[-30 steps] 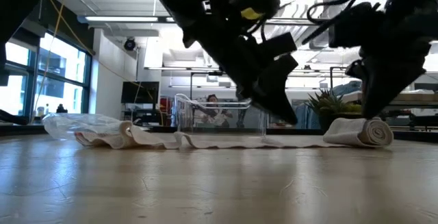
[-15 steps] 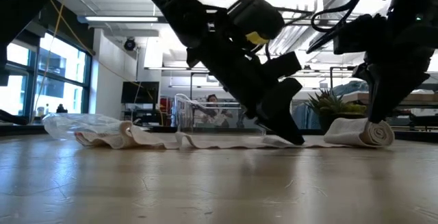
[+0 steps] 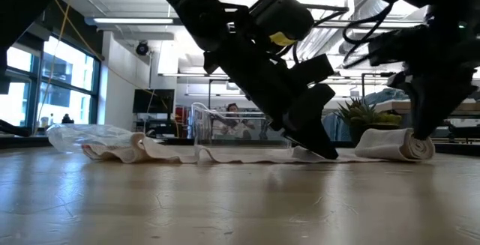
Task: Roll bandage
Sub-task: Roll the bandage
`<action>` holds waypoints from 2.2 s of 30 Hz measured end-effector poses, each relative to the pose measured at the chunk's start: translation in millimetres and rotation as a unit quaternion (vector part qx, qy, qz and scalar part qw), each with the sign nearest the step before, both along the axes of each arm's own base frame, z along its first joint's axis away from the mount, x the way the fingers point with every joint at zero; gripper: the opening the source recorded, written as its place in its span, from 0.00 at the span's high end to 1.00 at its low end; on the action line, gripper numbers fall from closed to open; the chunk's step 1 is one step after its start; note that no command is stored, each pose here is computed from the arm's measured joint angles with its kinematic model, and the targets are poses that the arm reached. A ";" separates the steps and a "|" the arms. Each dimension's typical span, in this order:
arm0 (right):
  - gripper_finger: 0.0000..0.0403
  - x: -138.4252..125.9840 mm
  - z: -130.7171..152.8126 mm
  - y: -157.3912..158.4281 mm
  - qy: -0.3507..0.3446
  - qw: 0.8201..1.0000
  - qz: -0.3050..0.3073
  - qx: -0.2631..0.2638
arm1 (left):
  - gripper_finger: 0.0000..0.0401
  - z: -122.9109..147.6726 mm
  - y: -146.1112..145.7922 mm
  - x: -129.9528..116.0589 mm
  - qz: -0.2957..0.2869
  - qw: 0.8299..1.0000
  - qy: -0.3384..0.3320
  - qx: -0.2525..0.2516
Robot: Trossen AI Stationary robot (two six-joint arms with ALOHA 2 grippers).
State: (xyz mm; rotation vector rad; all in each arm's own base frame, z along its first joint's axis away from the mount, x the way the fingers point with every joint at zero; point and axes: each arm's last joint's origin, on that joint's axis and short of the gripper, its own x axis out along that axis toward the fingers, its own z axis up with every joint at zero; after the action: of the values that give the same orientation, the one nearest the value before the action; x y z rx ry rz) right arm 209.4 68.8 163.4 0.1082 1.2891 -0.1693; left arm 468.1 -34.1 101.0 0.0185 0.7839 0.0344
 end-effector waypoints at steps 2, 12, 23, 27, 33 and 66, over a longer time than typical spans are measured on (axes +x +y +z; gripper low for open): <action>1.00 0.4 -0.8 -2.9 0.004 1.000 -0.001 -0.007 | 1.00 -0.2 -0.2 -0.1 0.003 1.000 0.000 -0.004; 1.00 11.2 -4.1 -16.5 -0.012 0.998 -0.064 -0.025 | 1.00 -1.0 -0.4 -0.1 0.007 1.000 0.000 -0.011; 1.00 0.3 18.0 -9.7 -0.041 0.995 -0.085 0.022 | 1.00 -0.7 4.4 -5.2 0.033 0.998 0.032 -0.032; 1.00 -13.5 44.0 -19.4 -0.105 0.978 -0.182 0.019 | 1.00 12.2 14.1 -8.4 0.066 0.996 0.033 -0.055; 1.00 -22.2 61.3 -43.2 -0.160 0.943 -0.289 0.026 | 1.00 43.7 33.1 -14.0 0.063 0.998 0.019 -0.022; 0.55 -49.5 -34.4 -111.8 -0.150 0.843 -0.396 0.331 | 1.00 74.3 49.2 26.1 0.126 0.988 0.010 -0.084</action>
State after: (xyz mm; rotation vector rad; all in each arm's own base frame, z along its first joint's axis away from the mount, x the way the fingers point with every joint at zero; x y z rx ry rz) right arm 160.0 -43.0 129.0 1.2297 0.8711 -0.3894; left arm 494.2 15.1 175.3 -0.2419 0.8034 0.2086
